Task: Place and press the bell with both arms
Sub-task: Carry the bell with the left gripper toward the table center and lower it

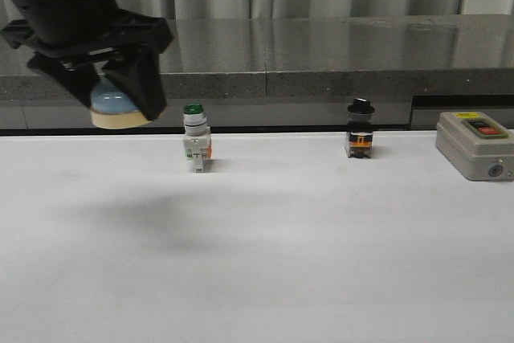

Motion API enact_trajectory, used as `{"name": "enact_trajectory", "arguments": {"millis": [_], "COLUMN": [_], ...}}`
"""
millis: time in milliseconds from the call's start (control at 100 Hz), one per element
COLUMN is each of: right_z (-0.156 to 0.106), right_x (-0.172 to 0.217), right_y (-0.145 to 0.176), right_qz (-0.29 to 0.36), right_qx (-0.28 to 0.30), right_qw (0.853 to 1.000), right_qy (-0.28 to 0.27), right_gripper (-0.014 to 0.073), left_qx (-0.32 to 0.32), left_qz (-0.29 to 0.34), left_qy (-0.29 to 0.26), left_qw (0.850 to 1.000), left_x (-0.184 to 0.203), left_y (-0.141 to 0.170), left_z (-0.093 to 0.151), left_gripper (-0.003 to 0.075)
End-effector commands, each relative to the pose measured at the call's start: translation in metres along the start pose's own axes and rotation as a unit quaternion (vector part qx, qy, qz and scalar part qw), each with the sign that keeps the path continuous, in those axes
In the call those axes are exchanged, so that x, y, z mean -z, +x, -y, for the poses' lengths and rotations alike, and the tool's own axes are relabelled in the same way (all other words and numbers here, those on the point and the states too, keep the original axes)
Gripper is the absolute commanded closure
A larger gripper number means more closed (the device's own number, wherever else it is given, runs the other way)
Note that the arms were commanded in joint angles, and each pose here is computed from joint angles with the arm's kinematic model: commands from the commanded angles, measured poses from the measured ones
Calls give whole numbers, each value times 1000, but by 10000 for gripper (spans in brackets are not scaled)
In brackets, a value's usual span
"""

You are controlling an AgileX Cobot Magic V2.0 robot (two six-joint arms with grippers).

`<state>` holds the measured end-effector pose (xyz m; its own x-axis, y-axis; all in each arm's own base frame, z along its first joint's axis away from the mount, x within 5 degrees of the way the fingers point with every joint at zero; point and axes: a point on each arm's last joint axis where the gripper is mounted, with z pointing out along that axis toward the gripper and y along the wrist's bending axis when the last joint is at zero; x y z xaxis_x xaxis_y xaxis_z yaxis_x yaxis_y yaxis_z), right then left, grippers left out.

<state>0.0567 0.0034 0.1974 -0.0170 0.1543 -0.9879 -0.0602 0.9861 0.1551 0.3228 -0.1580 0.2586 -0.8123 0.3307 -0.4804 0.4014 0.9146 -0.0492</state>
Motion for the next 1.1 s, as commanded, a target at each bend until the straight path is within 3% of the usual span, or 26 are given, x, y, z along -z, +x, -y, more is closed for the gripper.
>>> {"name": "enact_trajectory", "arguments": {"millis": [0, 190, 520, 1090], "right_z": [-2, -2, -2, -2], "right_x": [3, 3, 3, 3], "right_y": [-15, -15, -15, -15], "right_qz": [61, 61, 61, 61], "right_qx": [7, 7, 7, 7], "right_qw": [998, 998, 998, 998], "right_qy": [-8, -8, -8, -8], "right_gripper": [659, 659, 659, 659], "left_qx": [-24, -72, -125, -136], "left_qz": [71, 99, 57, 13], "left_qy": [24, 58, 83, 78], "left_qw": [997, 991, 987, 987], "left_x": [24, 13, -40, -82], "left_y": [-13, -13, -5, 5], "left_z": [25, 69, 121, 131], "left_gripper": [448, 448, 448, 448]}}
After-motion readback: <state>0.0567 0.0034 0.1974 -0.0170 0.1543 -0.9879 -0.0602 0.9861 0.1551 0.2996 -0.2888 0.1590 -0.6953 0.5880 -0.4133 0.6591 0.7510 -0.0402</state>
